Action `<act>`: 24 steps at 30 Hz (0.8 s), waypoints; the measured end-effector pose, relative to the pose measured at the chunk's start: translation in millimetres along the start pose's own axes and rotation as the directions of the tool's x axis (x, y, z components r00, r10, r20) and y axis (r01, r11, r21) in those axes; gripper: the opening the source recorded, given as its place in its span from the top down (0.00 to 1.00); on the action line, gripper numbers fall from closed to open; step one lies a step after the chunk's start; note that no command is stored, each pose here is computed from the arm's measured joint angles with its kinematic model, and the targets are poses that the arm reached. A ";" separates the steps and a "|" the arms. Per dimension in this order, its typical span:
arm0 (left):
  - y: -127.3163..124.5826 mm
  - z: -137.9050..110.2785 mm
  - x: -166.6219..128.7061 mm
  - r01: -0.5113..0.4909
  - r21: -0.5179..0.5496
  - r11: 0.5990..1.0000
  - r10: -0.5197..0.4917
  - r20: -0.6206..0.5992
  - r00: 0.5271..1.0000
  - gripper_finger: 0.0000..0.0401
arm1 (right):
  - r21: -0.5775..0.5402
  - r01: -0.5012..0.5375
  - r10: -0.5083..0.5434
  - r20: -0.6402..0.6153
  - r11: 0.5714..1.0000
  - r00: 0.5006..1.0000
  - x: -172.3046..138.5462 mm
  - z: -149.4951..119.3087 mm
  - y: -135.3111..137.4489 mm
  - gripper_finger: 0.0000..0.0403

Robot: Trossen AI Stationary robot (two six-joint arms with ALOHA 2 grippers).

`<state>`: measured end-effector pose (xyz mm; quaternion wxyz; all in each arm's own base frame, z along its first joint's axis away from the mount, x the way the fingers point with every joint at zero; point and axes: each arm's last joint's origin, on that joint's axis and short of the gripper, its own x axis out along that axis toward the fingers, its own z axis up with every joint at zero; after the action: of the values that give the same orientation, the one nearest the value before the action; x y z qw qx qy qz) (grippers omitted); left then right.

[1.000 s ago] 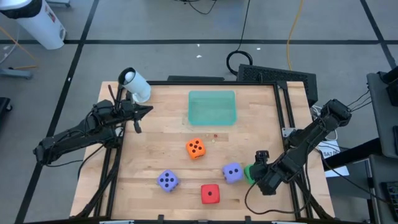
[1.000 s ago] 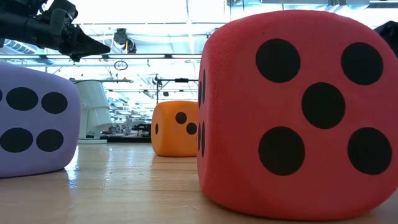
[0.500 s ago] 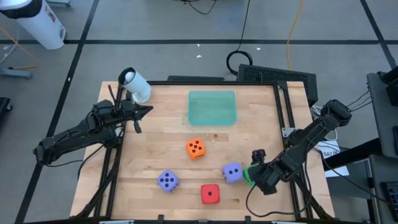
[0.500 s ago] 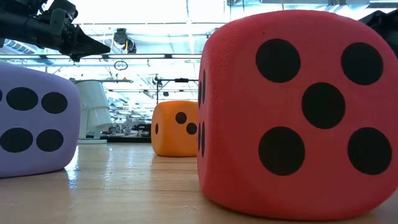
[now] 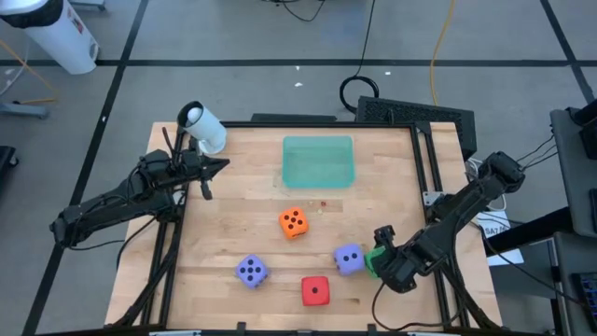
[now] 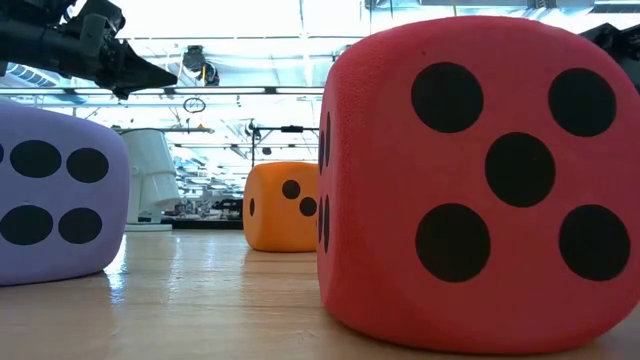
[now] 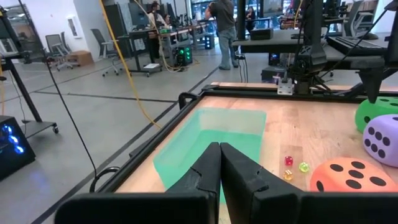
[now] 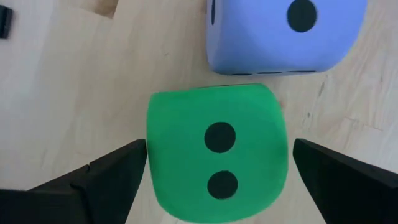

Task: Pick & Place Dice
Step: Put the large green dice into the light blue bin

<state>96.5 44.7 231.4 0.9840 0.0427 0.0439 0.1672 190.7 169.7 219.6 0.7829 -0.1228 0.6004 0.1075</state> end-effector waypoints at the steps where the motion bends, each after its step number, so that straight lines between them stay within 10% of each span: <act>1: 0.0 0.0 0.0 0.000 0.000 1.000 0.000 0.000 1.000 0.95 | -0.001 0.004 -0.004 -0.009 1.000 1.000 1.9 0.1 0.2 0.02; 24: 0.0 -0.1 0.0 0.000 0.010 1.000 0.000 -0.001 1.000 0.95 | 0.294 -0.048 0.068 -0.059 0.955 0.996 44.2 -8.5 -29.7 0.02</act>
<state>96.4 44.7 231.3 0.9838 0.0477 0.0451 0.1670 203.6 139.7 176.7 0.7679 0.0084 0.6395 0.0360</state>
